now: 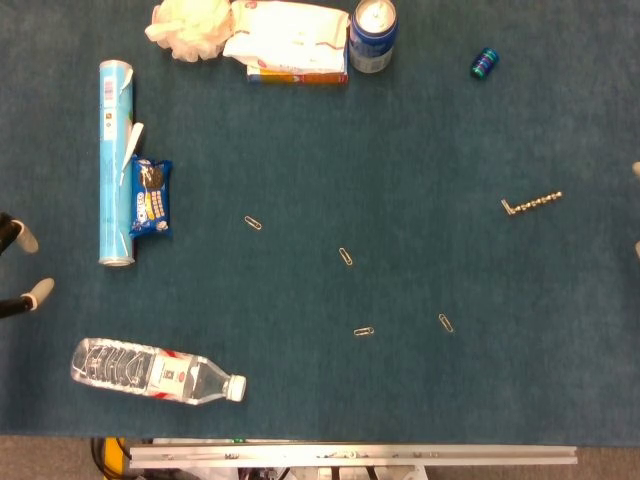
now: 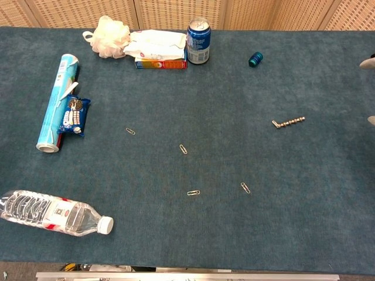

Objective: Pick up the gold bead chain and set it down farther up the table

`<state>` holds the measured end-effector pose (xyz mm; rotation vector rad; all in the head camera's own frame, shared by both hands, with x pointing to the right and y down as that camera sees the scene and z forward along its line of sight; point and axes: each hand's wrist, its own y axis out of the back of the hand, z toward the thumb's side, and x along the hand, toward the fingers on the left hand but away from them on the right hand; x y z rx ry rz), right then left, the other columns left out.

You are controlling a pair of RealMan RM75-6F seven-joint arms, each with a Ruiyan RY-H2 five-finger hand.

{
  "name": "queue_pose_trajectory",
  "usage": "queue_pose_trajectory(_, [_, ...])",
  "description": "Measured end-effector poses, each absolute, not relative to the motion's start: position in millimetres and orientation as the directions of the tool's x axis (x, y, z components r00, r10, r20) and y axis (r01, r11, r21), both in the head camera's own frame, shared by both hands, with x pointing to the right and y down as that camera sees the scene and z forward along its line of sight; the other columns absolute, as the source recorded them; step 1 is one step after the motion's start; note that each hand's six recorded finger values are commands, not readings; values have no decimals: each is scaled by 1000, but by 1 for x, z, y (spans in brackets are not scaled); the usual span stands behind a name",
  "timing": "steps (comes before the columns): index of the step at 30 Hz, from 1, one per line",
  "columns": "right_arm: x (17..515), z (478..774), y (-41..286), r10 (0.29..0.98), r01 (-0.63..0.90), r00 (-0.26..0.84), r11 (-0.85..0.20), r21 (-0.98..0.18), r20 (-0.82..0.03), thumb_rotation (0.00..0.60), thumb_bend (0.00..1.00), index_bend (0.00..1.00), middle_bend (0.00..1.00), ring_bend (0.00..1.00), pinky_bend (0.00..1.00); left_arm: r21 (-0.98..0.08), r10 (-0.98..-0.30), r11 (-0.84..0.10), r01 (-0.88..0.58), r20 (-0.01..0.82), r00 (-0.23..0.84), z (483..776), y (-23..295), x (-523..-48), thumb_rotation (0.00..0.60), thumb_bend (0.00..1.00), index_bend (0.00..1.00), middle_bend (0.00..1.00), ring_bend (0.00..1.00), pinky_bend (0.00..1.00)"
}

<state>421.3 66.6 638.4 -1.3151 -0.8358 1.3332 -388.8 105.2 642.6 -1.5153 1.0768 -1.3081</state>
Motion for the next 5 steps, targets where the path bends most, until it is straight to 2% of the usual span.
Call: queue_pose_trajectory(5, [433,636,70,966,-140,133,-203,-969,-222,600,158,237,173,70,226,-957,-958,-278,-78,271,91,643,105,-387,600,137,496,447,327,506])
